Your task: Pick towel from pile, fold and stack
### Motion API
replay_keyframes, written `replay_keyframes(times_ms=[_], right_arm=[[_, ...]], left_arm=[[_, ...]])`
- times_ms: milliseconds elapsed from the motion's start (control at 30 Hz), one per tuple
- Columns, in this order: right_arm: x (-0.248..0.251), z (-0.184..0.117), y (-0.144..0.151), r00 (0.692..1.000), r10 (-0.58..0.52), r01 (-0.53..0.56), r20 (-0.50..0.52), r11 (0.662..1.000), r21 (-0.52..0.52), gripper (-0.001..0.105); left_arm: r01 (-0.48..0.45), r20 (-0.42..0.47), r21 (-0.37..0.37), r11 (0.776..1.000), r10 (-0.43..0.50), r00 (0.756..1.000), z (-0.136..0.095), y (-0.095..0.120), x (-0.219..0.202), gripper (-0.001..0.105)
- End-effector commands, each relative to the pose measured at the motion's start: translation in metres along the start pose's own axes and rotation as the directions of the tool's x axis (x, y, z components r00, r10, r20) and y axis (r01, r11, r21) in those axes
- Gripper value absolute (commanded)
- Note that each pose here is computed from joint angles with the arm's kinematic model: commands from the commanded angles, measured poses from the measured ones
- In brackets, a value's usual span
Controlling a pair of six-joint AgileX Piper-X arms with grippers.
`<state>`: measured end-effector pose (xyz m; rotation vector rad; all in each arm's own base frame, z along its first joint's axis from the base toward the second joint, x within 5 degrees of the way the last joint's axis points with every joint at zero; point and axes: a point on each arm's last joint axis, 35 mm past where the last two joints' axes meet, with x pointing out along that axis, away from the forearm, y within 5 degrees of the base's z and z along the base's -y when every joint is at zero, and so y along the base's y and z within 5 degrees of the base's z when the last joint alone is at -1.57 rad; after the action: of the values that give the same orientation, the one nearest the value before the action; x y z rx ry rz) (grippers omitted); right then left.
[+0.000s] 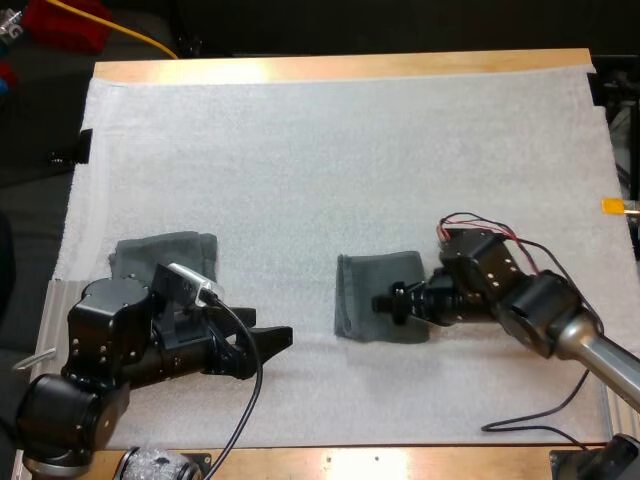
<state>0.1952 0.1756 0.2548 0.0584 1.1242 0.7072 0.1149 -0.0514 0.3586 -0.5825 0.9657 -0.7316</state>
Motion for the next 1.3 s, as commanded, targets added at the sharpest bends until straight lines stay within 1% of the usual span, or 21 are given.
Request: replay_keyframes(times_ms=[0,100,300,400,467,533,600,767,867,967,1033,1267], right_arm=[[-0.008,-0.002,0.002,1.0,-0.002,0.002,-0.002,1.0,-0.015,0.085],[-0.022,-0.005,0.005,1.0,0.006,-0.005,0.02,1.0,-0.021,0.085],[-0.047,-0.008,0.011,0.995,0.033,-0.029,0.097,0.999,-0.045,0.085],[-0.053,-0.009,0.013,0.992,0.041,-0.035,0.118,0.998,-0.052,0.085],[-0.055,-0.009,0.013,0.991,0.043,-0.037,0.124,0.998,-0.053,0.085],[-0.055,-0.009,0.013,0.992,0.042,-0.036,0.121,0.998,-0.053,0.085],[-0.055,-0.01,0.013,0.992,0.041,-0.035,0.119,0.998,-0.052,0.085],[-0.055,-0.012,0.012,0.995,0.033,-0.029,0.097,0.999,-0.045,0.085],[-0.054,-0.014,0.011,0.997,0.026,-0.023,0.077,0.999,-0.039,0.085],[-0.054,-0.014,0.011,0.997,0.025,-0.022,0.076,0.999,-0.038,0.085],[-0.054,-0.014,0.011,0.997,0.025,-0.022,0.076,0.999,-0.038,0.085],[-0.054,-0.014,0.011,0.997,0.025,-0.022,0.076,0.999,-0.038,0.085]], left_arm=[[-0.012,0.007,0.007,1.0,0.012,1.0,0.0,0.002,0.001,0.071],[-0.024,-0.002,-0.005,1.0,0.024,1.0,-0.003,0.007,0.005,0.071],[-0.037,-0.029,-0.03,0.999,0.037,0.999,-0.008,0.018,0.013,0.071],[-0.027,-0.007,-0.009,1.0,0.027,1.0,-0.006,0.019,0.015,0.071],[-0.012,0.024,0.018,1.0,0.012,1.0,-0.001,0.017,0.016,0.071],[-0.003,0.045,0.028,1.0,0.002,0.999,0.004,0.016,0.017,0.071],[-0.002,0.046,0.03,1.0,0.001,0.999,0.008,0.018,0.021,0.071],[-0.023,0.001,-0.016,1.0,0.023,1.0,0.021,0.03,0.039,0.071],[-0.041,-0.035,-0.05,0.998,0.039,0.999,0.032,0.043,0.058,0.071],[-0.053,-0.065,-0.076,0.996,0.048,0.997,0.04,0.054,0.073,0.071],[-0.064,-0.096,-0.102,0.993,0.054,0.994,0.045,0.065,0.087,0.071],[-0.108,-0.181,-0.164,0.98,0.078,0.98,0.053,0.094,0.122,0.071]])
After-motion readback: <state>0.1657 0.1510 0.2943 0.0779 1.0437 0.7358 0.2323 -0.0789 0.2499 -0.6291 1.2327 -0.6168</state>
